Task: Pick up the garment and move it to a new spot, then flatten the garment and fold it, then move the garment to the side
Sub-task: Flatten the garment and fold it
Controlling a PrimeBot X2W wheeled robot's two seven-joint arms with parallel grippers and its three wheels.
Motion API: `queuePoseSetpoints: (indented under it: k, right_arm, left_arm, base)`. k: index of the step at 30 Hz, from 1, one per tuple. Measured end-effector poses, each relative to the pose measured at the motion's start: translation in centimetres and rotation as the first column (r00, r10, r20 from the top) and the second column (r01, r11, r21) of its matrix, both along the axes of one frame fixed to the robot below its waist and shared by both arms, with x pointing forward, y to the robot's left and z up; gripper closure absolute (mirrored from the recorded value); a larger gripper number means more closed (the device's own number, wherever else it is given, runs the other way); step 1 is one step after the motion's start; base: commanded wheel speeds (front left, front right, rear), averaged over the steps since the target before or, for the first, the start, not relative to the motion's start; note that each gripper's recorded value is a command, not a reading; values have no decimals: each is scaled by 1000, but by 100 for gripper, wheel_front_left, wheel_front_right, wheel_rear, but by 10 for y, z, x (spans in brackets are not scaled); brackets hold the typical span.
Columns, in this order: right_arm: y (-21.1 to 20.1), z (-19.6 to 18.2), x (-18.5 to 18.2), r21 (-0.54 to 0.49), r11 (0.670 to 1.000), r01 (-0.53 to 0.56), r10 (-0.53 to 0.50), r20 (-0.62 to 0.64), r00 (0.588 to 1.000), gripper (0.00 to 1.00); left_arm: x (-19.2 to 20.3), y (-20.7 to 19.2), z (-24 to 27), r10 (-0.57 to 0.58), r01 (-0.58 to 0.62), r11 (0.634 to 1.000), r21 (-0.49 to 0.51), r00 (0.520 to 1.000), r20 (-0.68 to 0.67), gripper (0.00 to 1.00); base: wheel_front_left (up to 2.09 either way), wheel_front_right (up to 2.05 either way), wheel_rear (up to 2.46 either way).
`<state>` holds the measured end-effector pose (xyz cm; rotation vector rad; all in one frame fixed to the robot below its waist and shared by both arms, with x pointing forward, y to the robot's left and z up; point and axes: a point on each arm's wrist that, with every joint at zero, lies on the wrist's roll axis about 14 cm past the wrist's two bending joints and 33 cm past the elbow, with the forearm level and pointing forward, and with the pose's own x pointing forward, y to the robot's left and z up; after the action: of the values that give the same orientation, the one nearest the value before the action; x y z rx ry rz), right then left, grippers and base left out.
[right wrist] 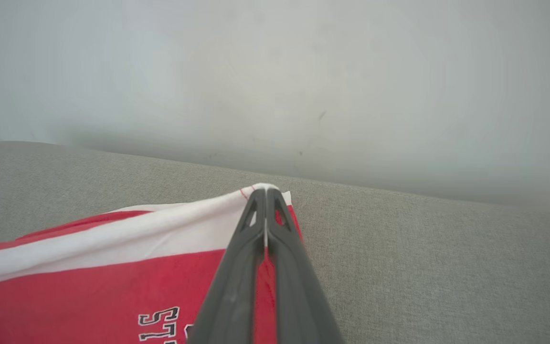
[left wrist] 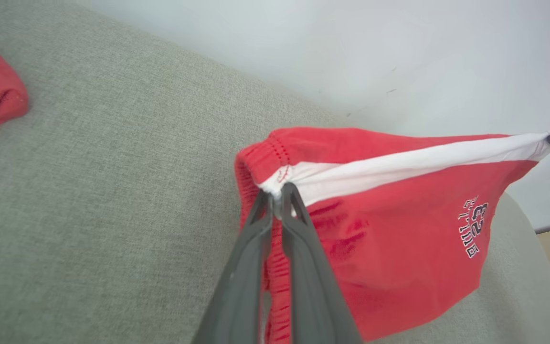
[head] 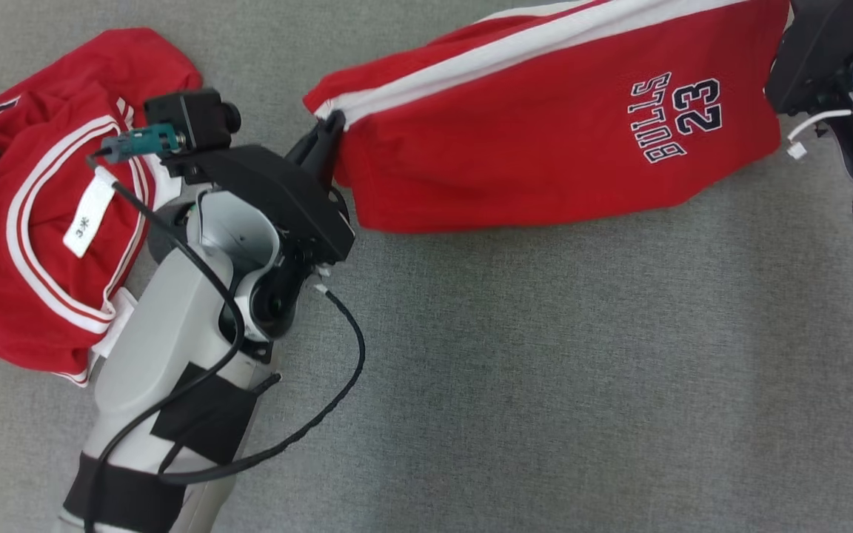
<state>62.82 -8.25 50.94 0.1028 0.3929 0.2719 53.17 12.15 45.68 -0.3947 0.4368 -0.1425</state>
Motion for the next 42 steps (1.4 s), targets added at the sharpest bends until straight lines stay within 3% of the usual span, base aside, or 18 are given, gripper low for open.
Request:
queuePoseSetpoints:
  k: [4, 12, 25, 26, 27, 28, 42]
  right_arm:
    - [2, -15, 6, -25, 1000, 7, -7, -19, 1000, 100]
    - [2, -6, 21, -2, 999, 42, -42, 38, 998, 100]
    - [5, -12, 37, 36, 996, 87, -89, 57, 994, 100]
    - [5, -16, 36, 37, 995, 92, -93, 49, 994, 55]
    - [6, -20, 37, 38, 995, 93, -95, 44, 995, 0]
    - [7, -20, 38, 42, 995, 95, -97, 46, 994, 0]
    - [26, 4, 45, 78, 997, 13, -29, 212, 977, 0]
  left_arm:
    - [7, 1, 0, 3, -3, 1000, 17, 1000, 6, 100]
    - [18, -12, 5, -27, 27, 1000, -11, 999, 26, 100]
    - [38, -12, 5, -24, 23, 999, 23, 999, 37, 100]
    - [39, -12, 4, -26, 25, 999, 26, 999, 36, 100]
    - [39, -13, 3, -29, 28, 999, 29, 999, 36, 79]
    - [41, -14, 2, -29, 28, 999, 28, 999, 37, 0]
    - [48, 0, 22, 17, -25, 999, 46, 985, 175, 0]
  base:
    - [0, 0, 0]
    - [0, 0, 0]
    - [0, 0, 0]
    - [0, 0, 0]
    - [0, 0, 0]
    - [0, 0, 0]
    - [0, 0, 0]
